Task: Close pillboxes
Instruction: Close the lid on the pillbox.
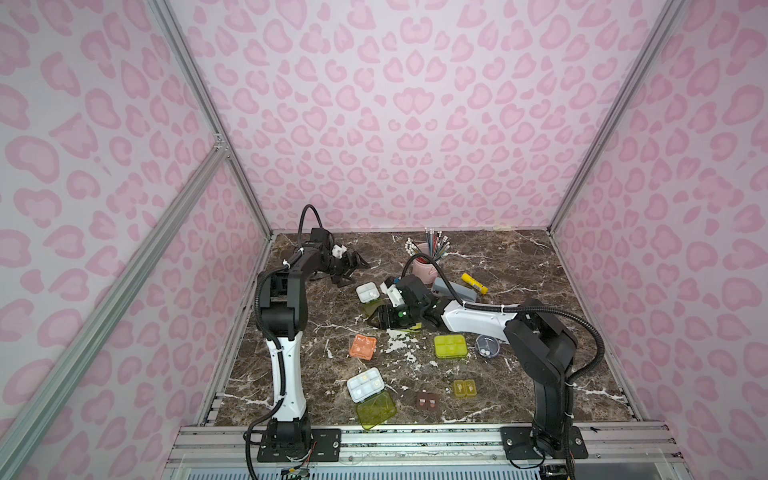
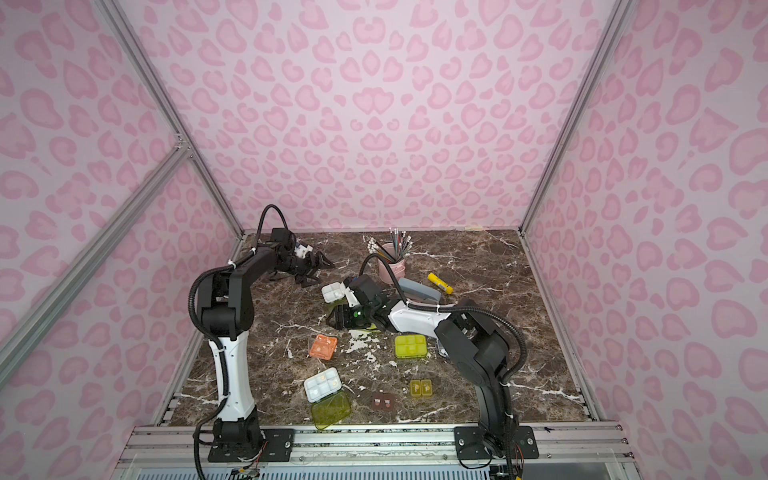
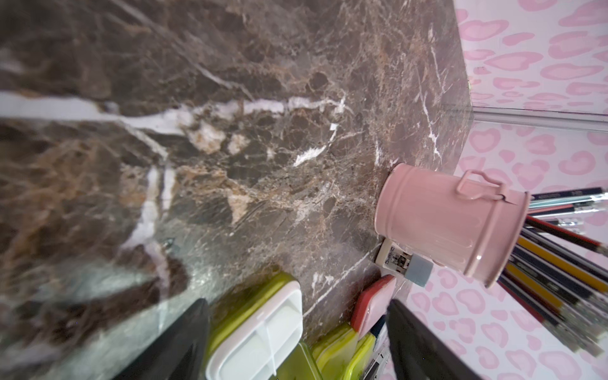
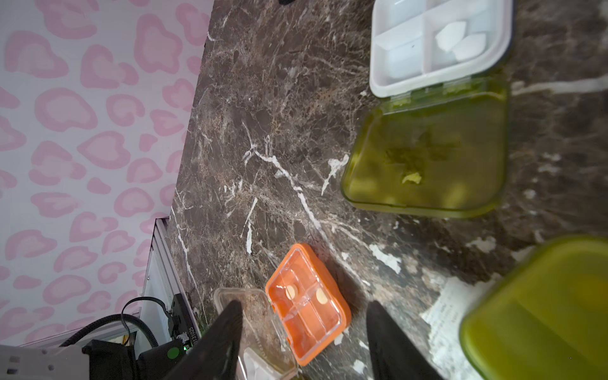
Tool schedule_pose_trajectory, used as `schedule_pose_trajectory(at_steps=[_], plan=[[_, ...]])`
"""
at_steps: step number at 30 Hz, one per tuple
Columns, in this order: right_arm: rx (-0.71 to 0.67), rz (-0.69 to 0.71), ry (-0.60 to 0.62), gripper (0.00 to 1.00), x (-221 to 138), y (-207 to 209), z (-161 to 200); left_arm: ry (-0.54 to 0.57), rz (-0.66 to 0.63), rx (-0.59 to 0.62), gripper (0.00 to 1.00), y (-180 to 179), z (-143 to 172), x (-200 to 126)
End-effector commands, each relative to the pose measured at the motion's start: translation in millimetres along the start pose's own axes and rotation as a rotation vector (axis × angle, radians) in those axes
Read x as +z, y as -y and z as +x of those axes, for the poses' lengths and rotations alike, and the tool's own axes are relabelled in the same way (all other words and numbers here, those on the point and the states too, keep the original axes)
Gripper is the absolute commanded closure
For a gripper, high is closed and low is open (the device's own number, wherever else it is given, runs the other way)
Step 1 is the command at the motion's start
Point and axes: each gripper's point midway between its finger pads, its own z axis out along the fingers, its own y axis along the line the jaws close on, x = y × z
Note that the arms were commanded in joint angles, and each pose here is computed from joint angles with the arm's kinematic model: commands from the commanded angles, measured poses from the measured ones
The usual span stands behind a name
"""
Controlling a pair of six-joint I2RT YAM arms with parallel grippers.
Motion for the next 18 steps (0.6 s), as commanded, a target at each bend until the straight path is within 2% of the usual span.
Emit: schedule_pose_trajectory(at_steps=[1, 18], plan=[[0.013, -0.006, 0.005, 0.38, 9, 1, -2, -0.003, 0.038, -0.010, 0.16, -1, -5, 2], [0.038, 0.032, -0.008, 0.38, 23, 23, -6, -0.029, 0.050, -0.045, 0.16, -15, 0, 19]])
